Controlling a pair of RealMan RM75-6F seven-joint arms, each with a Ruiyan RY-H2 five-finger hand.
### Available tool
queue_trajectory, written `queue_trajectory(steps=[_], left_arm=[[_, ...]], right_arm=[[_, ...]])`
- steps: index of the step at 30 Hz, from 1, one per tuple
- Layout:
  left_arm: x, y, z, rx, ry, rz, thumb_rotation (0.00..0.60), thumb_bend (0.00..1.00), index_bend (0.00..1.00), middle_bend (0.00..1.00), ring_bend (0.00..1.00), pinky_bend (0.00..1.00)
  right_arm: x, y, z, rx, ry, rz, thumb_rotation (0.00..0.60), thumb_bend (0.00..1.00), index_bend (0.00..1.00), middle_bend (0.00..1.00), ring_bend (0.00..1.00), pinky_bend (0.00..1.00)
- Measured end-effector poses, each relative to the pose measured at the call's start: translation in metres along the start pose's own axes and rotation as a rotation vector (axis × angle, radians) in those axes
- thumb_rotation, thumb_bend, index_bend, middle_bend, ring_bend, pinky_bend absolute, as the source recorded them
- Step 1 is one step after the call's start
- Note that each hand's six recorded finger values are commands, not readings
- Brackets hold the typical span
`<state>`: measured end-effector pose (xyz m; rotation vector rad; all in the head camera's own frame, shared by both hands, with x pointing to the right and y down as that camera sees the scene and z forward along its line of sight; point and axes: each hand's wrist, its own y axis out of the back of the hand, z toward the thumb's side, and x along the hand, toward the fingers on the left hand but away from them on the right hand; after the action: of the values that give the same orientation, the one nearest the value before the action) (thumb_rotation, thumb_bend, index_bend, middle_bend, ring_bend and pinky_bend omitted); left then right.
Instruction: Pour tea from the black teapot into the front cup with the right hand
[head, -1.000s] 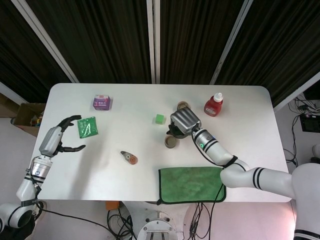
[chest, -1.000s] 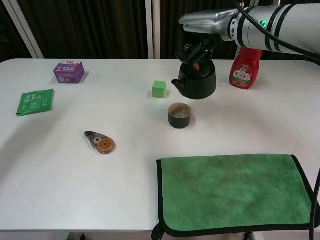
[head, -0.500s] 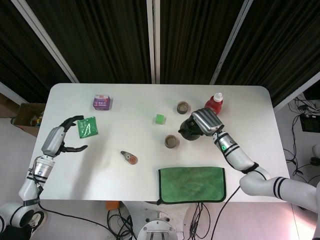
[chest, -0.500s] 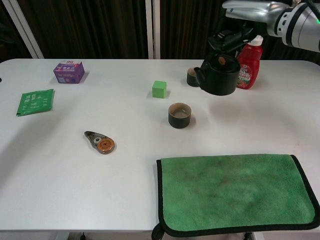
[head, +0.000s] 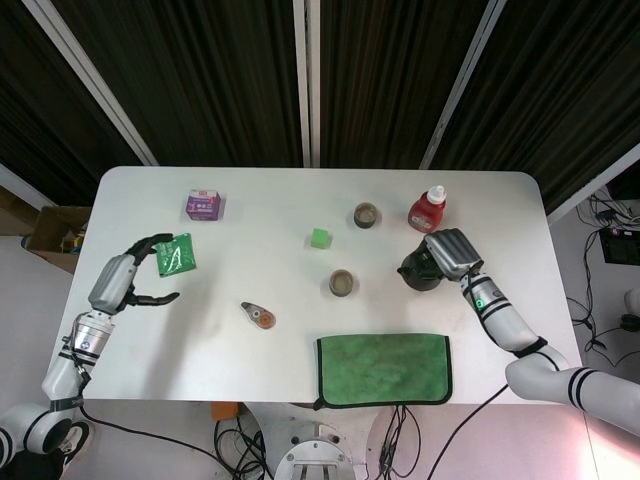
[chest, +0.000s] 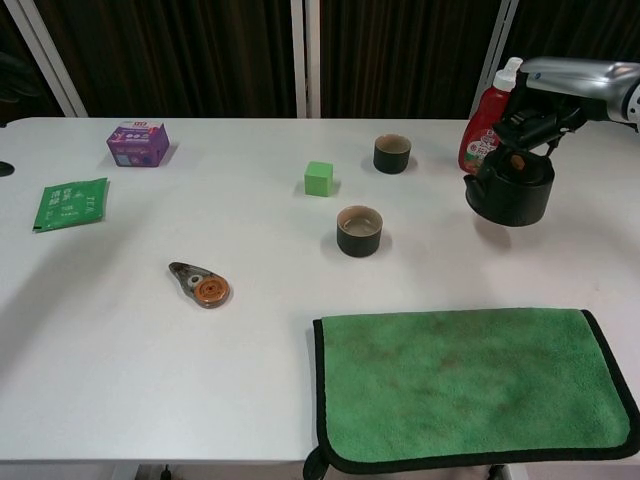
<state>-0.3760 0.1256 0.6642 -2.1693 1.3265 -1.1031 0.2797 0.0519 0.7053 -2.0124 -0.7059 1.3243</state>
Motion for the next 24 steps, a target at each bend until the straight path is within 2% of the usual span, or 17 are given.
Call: queue_trajectory(steps=[13,24], left_arm=[[0.0,0.002,-0.004,0.002,0.004,0.005,0.6,0.12,0.17,0.18,0.17,0.27],[-0.001,0.005,-0.003,0.011,0.001,0.017,0.6,0.12,0.17,0.18,0.17,0.27]], right_arm=[[-0.007,-0.031,-0.002,0.045,-0.005,0.025,0.558,0.64,1.0,1.0,0.92,0.69],[-0.01,-0.035,-0.002,0.061,-0.002,0.02,0.559,0.63,1.0,1.0,0.89,0.65]])
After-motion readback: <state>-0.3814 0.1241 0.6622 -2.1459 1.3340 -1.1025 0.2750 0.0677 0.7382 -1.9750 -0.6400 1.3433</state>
